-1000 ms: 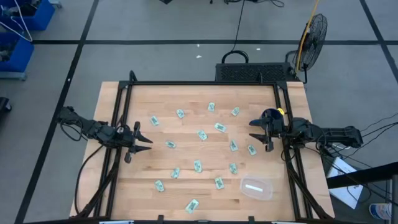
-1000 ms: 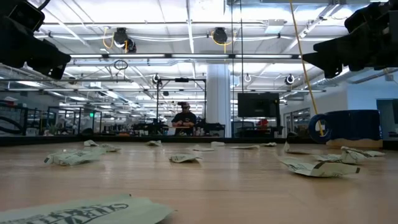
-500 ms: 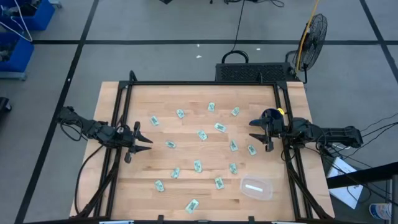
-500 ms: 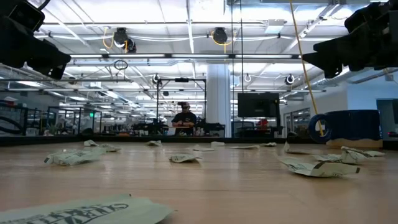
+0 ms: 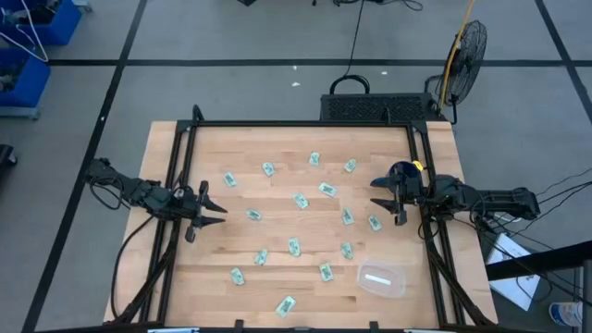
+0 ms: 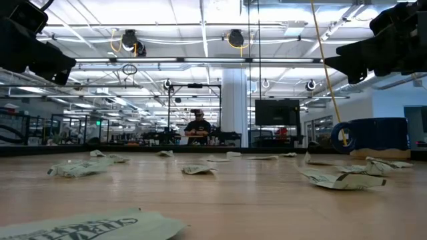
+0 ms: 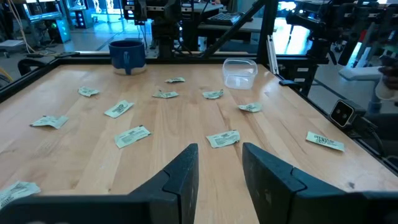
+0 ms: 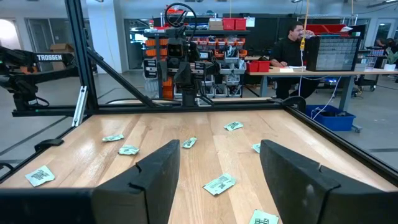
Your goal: Pick and place Stevia / Truvia into bins
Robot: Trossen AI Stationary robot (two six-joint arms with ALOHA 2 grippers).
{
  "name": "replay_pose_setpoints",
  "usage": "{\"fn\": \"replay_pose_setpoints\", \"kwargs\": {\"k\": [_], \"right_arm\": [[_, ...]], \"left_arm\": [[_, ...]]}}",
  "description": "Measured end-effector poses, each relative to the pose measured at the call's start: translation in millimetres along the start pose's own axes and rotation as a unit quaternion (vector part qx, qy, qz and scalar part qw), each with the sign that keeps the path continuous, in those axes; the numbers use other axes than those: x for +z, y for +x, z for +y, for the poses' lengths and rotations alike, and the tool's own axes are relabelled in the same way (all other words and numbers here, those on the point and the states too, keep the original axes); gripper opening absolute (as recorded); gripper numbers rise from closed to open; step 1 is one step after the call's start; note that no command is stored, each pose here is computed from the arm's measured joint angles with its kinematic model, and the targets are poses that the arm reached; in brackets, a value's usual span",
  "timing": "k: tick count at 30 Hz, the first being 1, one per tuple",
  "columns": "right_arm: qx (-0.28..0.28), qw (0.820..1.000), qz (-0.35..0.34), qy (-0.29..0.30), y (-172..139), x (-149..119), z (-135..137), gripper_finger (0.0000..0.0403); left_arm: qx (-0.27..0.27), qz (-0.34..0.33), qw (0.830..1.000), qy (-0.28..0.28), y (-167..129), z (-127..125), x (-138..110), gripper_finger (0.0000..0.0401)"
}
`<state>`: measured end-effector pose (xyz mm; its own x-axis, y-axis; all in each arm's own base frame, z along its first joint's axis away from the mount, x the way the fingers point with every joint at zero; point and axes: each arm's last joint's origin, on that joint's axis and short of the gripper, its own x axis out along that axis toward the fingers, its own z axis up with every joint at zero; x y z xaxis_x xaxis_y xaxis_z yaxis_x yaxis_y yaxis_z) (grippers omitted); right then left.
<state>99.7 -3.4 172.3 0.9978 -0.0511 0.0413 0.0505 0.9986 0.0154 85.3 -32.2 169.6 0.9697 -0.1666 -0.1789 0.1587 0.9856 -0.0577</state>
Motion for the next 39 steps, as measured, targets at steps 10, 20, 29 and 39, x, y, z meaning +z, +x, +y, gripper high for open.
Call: {"fn": "replay_pose_setpoints", "kwargs": {"k": [10, 20, 29, 39], "right_arm": [[0.000, 1.000, 0.000, 0.000, 0.0, 0.0, 0.0, 0.0215], [0.000, 1.000, 0.000, 0.000, 0.0, 0.0, 0.0, 0.0215], [0.000, 1.000, 0.000, 0.000, 0.0, 0.0, 0.0, 0.0215], [0.000, 1.000, 0.000, 0.000, 0.0, 0.0, 0.0, 0.0215]], "left_arm": [[0.000, 0.000, 1.000, 0.000, 0.0, 0.0, -0.1, 0.0129], [-0.025, 0.011, 1.000, 0.003, -0.4, -1.3, -1.1, 0.0129], [-0.026, 0.006, 1.000, 0.001, -0.4, -1.4, -0.3, 0.0129], [-0.008, 0.003, 1.000, 0.012, -0.3, -0.4, 0.1, 0.0129]]}}
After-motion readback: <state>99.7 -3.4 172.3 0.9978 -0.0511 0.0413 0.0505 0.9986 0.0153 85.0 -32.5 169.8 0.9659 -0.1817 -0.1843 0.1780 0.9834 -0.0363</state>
